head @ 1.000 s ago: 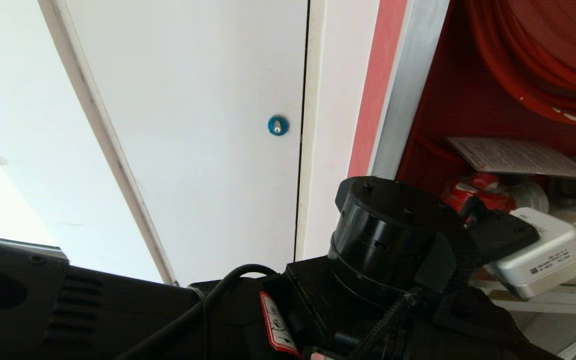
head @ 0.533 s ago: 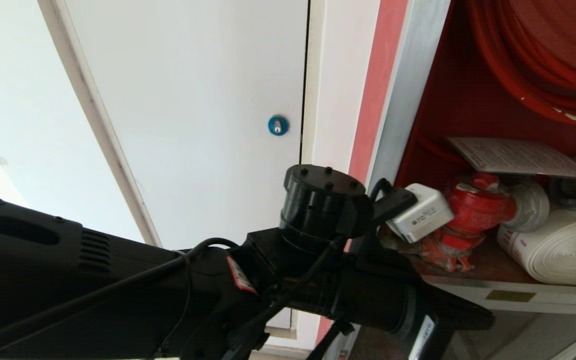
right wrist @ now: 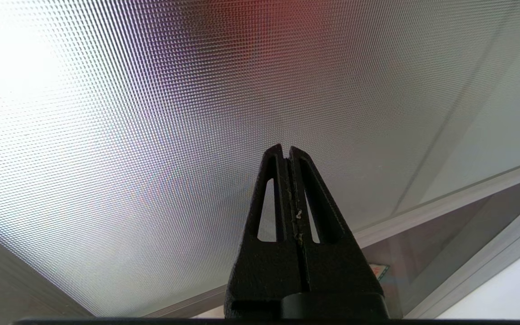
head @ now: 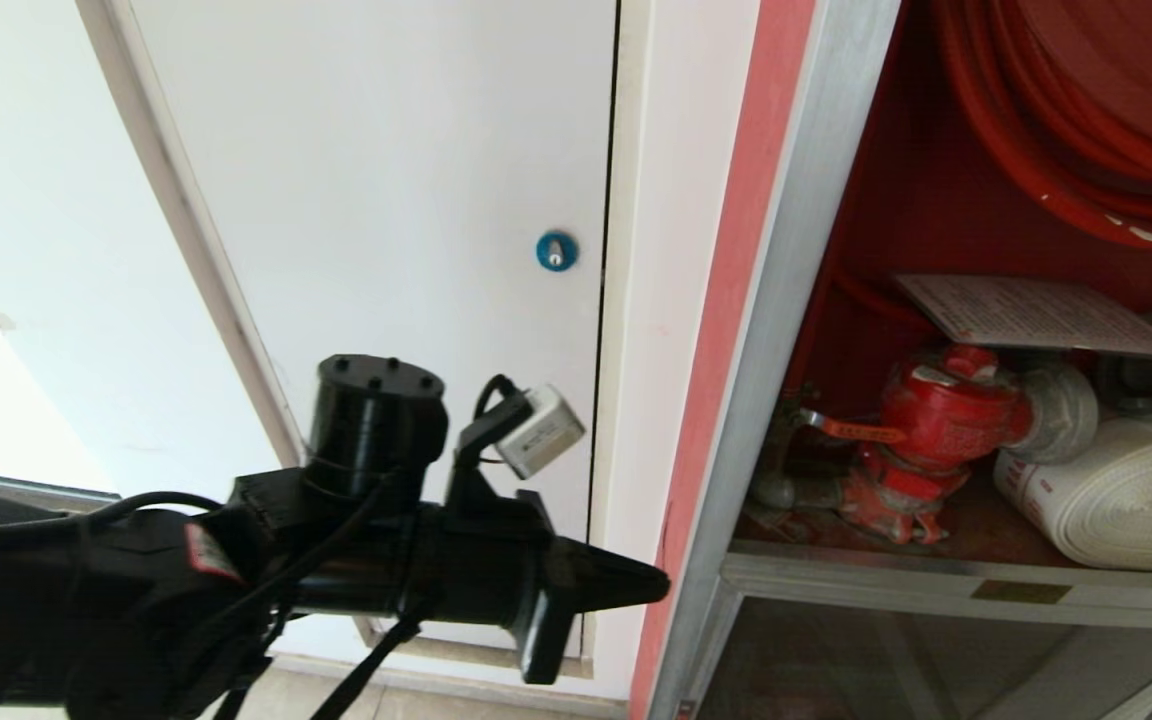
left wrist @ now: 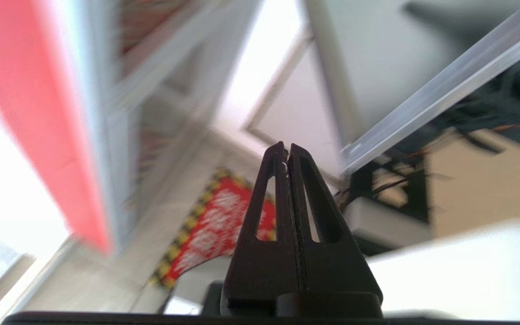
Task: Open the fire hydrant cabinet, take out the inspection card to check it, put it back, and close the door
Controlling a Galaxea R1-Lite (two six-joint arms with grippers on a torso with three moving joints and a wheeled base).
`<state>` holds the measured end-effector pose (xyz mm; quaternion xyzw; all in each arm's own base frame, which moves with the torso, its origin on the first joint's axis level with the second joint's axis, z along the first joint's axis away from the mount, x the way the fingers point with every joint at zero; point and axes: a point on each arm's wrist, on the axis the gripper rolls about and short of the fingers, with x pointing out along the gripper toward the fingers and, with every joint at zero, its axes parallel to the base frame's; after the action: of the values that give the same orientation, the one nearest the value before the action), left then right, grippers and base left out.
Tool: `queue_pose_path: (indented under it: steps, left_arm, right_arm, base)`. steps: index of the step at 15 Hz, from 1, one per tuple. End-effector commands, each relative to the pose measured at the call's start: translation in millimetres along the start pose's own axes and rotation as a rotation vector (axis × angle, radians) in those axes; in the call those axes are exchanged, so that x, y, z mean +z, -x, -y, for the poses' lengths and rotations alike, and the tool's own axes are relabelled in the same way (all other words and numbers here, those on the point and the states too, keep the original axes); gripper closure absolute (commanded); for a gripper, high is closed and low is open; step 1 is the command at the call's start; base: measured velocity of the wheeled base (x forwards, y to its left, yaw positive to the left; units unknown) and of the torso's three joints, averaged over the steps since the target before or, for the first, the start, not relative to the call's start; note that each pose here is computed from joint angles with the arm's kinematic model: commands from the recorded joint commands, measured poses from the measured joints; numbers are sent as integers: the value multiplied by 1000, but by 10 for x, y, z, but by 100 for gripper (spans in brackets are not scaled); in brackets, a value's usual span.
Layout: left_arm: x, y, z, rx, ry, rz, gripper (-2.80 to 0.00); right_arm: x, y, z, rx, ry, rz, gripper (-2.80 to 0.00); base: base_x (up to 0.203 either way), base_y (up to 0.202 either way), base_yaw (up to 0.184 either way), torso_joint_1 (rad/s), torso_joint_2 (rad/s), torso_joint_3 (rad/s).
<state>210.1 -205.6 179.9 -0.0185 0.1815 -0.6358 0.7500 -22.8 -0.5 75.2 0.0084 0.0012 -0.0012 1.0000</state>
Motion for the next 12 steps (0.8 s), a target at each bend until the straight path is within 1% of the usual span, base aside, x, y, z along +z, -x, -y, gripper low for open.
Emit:
queue_pose_path:
  steps: [1, 4, 5, 8, 10, 12]
  left_arm:
    - [-28, 479, 109, 78, -35, 53, 0]
    - [-125, 1030, 229, 219, -67, 124, 0]
    - [-145, 1223, 304, 277, -91, 160, 0]
    - [-280, 1682, 522, 484, -140, 248, 0]
    - [-391, 1919, 689, 659, -179, 304, 0]
    - [-497, 2083, 901, 804, -229, 360, 0]
  right_arm:
    - [0, 1, 0, -1, 0, 2, 0]
    - [-1, 1, 0, 1, 0, 1, 0]
    - [-1, 1, 0, 1, 0, 1, 0]
    - [0, 1, 0, -1, 0, 2, 0]
    - [1, 2, 0, -1, 0, 2, 0]
    - [-1, 1, 0, 0, 0, 1, 0]
  base:
    - [0, 0, 0, 0, 0, 0]
    - [0, 0, 0, 0, 0, 0]
    - [0, 0, 0, 0, 0, 0]
    - [0, 0, 0, 0, 0, 0]
    - [0, 0, 0, 0, 0, 0]
    - [0, 0, 0, 0, 0, 0]
